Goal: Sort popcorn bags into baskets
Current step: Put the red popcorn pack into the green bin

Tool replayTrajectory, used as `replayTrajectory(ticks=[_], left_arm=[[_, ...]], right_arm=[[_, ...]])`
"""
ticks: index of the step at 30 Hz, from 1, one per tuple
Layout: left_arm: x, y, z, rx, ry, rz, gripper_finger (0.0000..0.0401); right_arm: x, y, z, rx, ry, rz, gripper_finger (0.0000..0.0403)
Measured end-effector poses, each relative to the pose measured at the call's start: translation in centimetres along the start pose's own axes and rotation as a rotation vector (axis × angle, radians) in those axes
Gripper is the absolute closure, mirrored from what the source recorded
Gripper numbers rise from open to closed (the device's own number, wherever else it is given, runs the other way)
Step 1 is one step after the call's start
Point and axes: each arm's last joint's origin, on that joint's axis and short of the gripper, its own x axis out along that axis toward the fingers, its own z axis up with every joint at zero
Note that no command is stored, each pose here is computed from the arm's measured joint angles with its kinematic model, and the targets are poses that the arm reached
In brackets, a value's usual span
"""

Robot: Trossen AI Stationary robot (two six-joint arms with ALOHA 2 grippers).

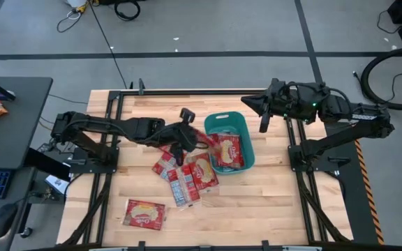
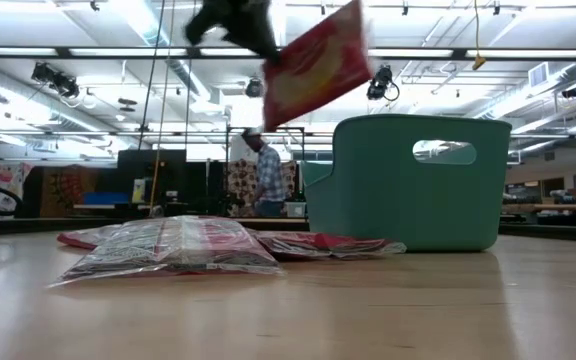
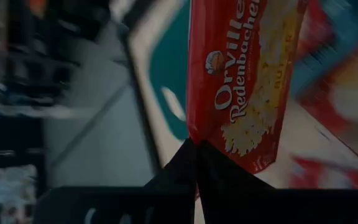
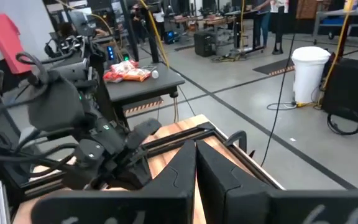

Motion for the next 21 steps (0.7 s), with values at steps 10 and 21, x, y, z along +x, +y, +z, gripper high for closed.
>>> replayTrajectory(ticks=[10,21], left_arm=[[5.0,1.0,1.5,0.109,-0.088,0.154,0.0393],[10.1,-0.4,1.4,0.292,-0.158,0.087,0.0393]], right_arm=[[0.1,0.0,-0.1,0.029,0.01,-0.002,0.0385],[0.0,0.0,-0.2,0.063,0.018,0.002,0.0385]])
